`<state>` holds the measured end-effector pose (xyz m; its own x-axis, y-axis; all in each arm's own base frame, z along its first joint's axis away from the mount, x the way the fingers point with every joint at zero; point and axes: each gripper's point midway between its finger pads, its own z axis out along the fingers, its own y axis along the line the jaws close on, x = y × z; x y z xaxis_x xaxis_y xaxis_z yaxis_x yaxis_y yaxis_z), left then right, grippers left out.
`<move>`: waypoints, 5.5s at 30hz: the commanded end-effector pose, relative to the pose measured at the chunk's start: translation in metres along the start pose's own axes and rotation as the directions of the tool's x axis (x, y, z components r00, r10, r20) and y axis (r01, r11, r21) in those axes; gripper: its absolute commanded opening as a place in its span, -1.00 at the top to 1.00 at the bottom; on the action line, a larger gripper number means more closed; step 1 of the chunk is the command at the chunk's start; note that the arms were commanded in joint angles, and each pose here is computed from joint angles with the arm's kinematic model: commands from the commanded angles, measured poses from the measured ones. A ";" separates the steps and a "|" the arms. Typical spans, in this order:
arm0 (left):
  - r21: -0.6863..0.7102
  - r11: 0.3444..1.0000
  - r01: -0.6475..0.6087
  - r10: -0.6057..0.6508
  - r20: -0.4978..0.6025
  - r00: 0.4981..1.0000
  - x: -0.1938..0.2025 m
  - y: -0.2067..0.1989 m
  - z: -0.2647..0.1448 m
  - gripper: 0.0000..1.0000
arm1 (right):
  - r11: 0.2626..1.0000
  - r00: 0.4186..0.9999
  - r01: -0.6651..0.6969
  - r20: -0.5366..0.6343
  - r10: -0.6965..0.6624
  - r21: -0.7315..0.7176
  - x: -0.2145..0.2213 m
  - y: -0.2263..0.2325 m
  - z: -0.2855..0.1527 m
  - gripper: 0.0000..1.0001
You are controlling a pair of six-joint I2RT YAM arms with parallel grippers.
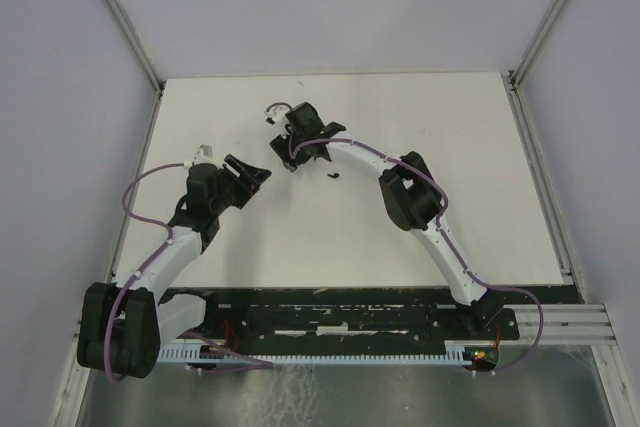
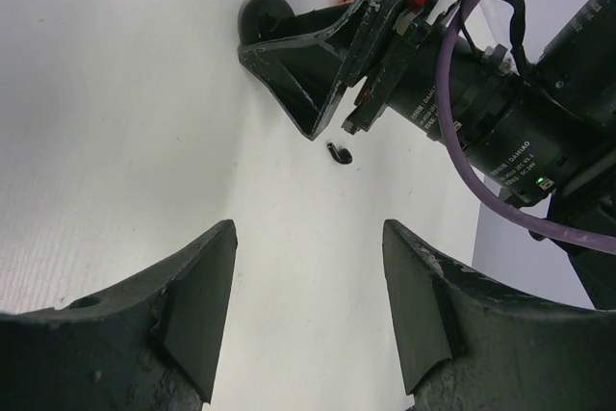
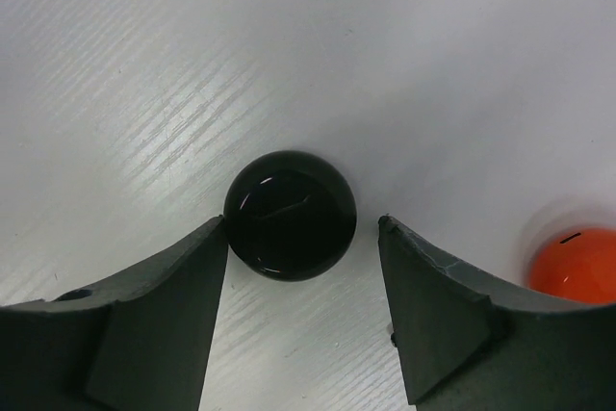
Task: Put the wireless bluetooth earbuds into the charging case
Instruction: Pick up the charging case at the center of the board, then open the charging case.
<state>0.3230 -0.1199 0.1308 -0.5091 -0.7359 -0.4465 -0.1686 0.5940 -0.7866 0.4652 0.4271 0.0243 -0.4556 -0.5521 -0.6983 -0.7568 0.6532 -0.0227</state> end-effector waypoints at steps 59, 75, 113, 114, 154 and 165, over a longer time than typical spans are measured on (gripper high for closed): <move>0.543 0.832 0.115 0.198 -0.485 0.852 0.122 -0.138 0.029 -0.28 | 0.995 0.964 0.001 0.266 0.026 -0.102 0.051 0.029 -0.247 0.61; 0.555 0.822 0.131 0.220 -0.521 0.825 0.138 -0.139 0.025 -0.17 | 0.992 0.961 -0.003 0.275 0.039 -0.128 0.042 0.032 -0.242 0.62; 0.551 0.821 0.147 0.183 -0.499 0.847 0.134 -0.140 0.032 0.94 | 0.989 0.898 -0.144 0.418 0.137 -0.015 0.006 0.002 -0.300 -0.80; 0.549 0.822 0.149 0.180 -0.501 0.846 0.135 -0.140 0.033 0.94 | 0.985 0.887 -0.173 0.436 0.151 0.011 0.002 -0.005 -0.310 -0.86; 0.576 0.798 0.175 0.171 -0.496 0.851 0.126 -0.160 0.031 0.94 | 0.928 0.934 -0.343 0.155 0.321 0.148 0.063 -0.028 -0.272 -0.99; 0.592 0.783 0.191 0.166 -0.495 0.853 0.121 -0.169 0.026 0.94 | 0.923 0.933 -0.354 0.126 0.337 0.153 0.076 -0.028 -0.252 -0.99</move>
<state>0.3069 -0.3120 0.1580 -0.9001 -0.3505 -0.2589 0.1926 0.2130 -0.9579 0.3258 0.2287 0.1474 -0.6458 -0.2634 -0.7166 -0.4685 0.8778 0.0996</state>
